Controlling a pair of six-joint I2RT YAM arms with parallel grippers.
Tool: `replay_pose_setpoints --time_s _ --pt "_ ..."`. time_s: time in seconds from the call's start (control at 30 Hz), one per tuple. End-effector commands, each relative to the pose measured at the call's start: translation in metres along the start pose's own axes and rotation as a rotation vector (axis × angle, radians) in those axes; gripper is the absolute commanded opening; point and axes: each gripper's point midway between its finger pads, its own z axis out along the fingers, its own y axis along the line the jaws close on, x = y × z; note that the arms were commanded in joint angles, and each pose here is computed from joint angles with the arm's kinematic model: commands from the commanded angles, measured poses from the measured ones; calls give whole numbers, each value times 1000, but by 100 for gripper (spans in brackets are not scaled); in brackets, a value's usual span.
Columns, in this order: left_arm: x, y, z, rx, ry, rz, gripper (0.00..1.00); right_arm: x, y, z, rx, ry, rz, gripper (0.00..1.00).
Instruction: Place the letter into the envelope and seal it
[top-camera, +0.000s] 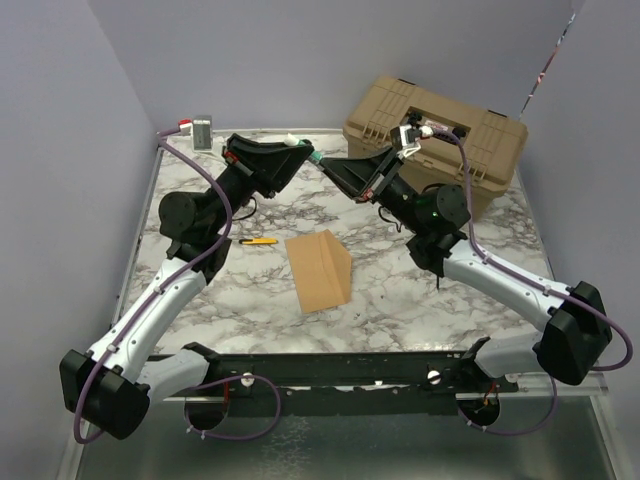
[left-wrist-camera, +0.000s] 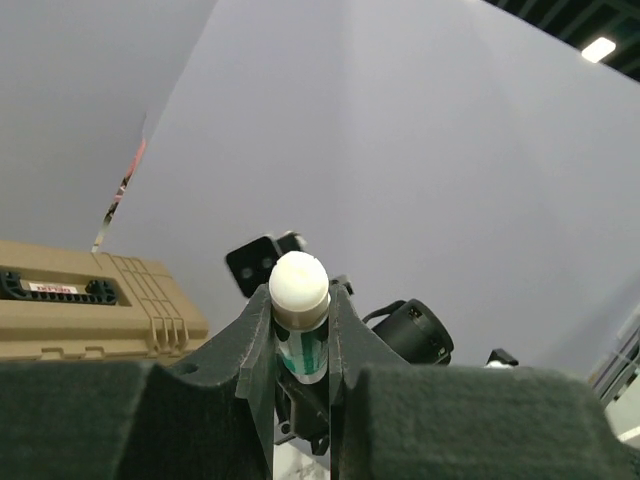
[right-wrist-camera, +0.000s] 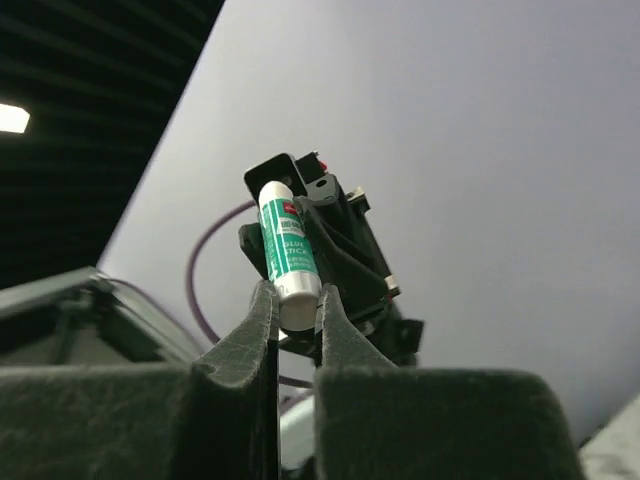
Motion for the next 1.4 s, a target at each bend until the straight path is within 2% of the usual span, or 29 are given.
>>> replay_pose_setpoints --time_s 0.0,0.1,0.17,0.2,0.3,0.33,0.4,0.47,0.63,0.73,0.83,0.93,1.03,1.17,1.37 --pt "-12 -57 -9 209 7 158 0 -41 -13 -6 36 -183 539 1" --pt "-11 -52 -10 193 2 147 0 -48 -3 -9 -10 -213 536 1" --pt "-10 -48 -10 177 -5 133 0 -52 3 -12 -24 -235 454 2" --pt "-10 -46 -10 170 -10 127 0 -52 3 -11 -24 -237 394 11" --pt "-11 -39 -9 140 -27 88 0 -43 8 -11 -24 -187 137 52" --pt "-12 -36 -9 130 -32 71 0 -39 8 -11 -20 -161 23 61" --pt "-12 -31 -8 106 -44 32 0 -29 8 -10 -18 -85 -227 70" --pt "-11 -27 -9 91 -51 1 0 -18 4 -12 -26 1 -455 74" --pt "-9 -19 -9 58 -56 -51 0 -3 7 -19 -165 141 -990 72" --pt "-8 -14 -8 43 -58 -76 0 3 8 -20 -249 209 -1218 67" --pt "-8 -11 -8 30 -64 -90 0 0 16 -15 -306 217 -1367 63" --pt "-6 -10 -7 31 -57 -102 0 -4 15 -9 -316 213 -1443 61" --pt "-5 -8 -7 25 -56 -112 0 -7 16 -3 -334 190 -1496 64" --pt "-5 -7 -8 21 -61 -116 0 -3 20 4 -397 196 -1494 65" --pt "-4 -4 -7 16 -58 -121 0 2 19 9 -432 202 -1477 48"
